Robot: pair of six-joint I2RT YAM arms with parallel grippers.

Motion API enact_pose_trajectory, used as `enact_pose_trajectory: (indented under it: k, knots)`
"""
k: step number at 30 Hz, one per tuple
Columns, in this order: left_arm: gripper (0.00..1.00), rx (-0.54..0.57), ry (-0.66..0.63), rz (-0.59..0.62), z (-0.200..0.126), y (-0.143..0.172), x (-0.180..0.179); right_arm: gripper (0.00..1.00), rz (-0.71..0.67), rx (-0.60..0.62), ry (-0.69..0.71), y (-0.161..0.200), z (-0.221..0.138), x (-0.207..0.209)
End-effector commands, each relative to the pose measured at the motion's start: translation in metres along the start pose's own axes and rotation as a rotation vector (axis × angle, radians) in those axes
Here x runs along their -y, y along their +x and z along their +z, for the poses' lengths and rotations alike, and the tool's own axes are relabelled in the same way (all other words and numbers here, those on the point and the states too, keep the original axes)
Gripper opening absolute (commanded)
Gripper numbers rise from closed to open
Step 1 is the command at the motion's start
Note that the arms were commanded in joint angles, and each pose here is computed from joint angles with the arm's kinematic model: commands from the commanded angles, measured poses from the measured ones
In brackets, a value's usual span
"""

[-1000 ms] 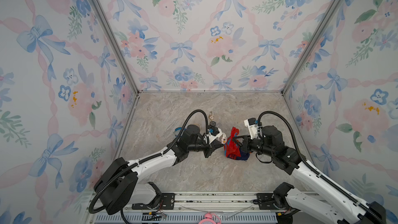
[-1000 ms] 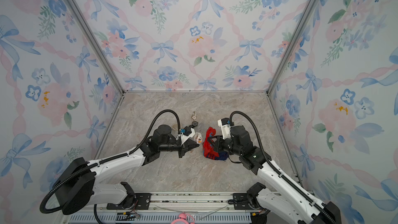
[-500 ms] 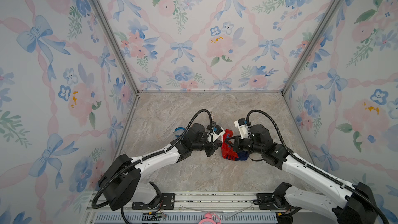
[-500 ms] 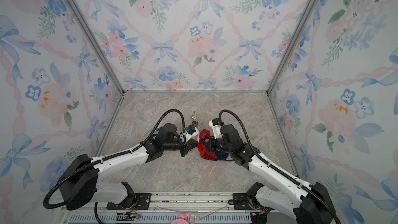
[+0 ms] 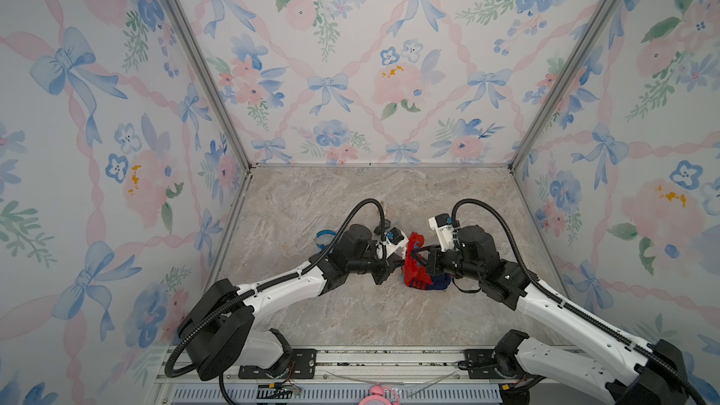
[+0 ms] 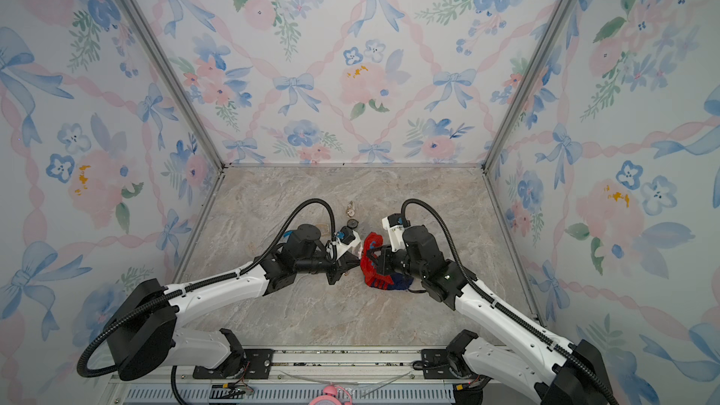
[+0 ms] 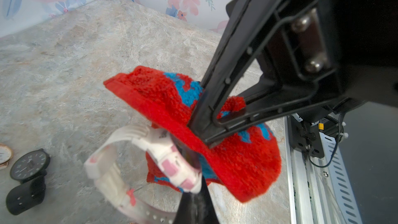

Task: Wipe the watch dial
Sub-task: Wipe the dirt from the watch dial.

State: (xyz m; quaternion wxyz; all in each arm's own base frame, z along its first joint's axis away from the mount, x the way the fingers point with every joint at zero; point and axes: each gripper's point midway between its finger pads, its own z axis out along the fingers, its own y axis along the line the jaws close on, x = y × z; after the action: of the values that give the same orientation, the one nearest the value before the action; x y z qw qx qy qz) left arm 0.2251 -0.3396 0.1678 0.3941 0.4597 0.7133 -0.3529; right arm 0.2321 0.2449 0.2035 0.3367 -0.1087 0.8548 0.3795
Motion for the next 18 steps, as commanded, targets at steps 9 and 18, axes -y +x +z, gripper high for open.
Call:
enact_pose_trajectory:
  k: [9,18]
  knots:
    - [0.00,0.046,0.055,0.039,0.001,-0.014,0.013,0.00,0.011,-0.022,0.017,0.004,0.017,0.009]
    - [0.00,0.043,0.025,0.054,-0.004,-0.012,0.010,0.00,0.074,0.022,0.092,-0.006,-0.009,0.036]
